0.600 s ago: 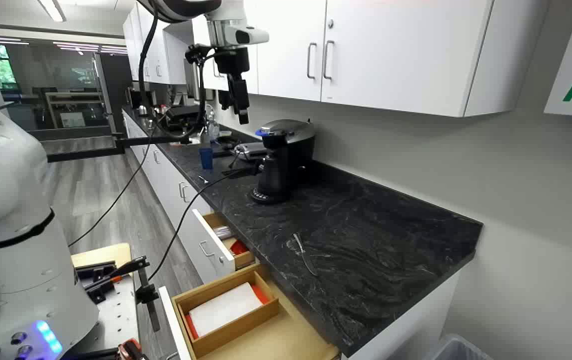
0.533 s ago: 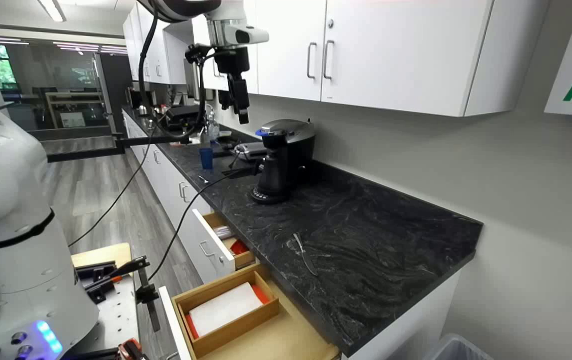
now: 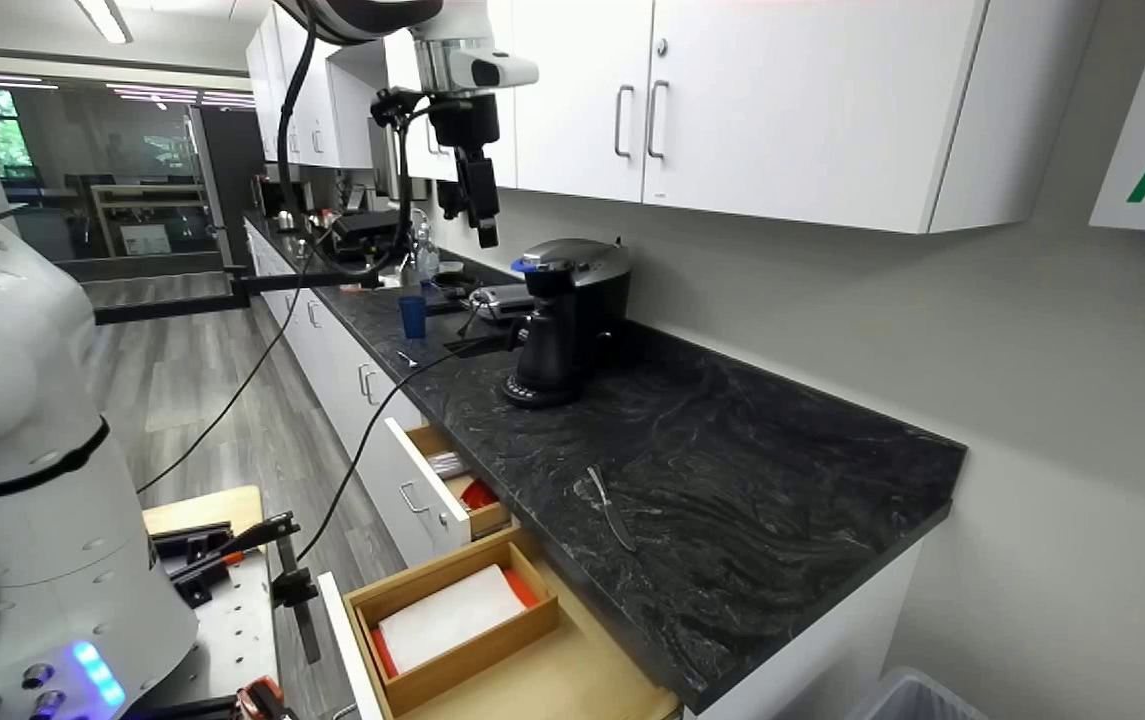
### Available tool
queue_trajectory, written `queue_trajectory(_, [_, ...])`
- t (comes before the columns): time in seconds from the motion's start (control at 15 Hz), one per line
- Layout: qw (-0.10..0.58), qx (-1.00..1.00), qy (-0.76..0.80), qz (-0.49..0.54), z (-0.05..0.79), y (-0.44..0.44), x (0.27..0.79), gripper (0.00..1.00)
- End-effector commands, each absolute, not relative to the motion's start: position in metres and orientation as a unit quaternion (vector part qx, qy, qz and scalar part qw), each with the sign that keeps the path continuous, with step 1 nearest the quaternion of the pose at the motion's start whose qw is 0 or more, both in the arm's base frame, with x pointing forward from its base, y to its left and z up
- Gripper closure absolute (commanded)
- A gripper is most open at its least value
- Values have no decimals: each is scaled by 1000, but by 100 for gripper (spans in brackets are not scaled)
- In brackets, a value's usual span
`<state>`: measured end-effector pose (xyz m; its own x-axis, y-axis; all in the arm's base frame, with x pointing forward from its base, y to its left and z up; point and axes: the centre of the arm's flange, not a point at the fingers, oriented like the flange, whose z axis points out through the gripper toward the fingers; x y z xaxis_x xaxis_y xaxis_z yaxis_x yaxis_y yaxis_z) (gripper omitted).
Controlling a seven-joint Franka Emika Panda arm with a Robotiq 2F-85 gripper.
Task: Get the knife that is on top of the cabinet and place it in the box that is in the open file cabinet
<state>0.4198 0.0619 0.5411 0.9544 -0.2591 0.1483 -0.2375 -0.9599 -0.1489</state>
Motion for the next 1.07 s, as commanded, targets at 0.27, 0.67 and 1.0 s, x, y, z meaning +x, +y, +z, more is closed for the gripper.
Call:
queue_trajectory(0.27, [66,-986,126,-82,540,62,420,0])
queue_trajectory(0.67, [82,-988,118,-55,539,63,419,0])
queue_trajectory(1.0, [87,-991,86,-55,535,62,421,0])
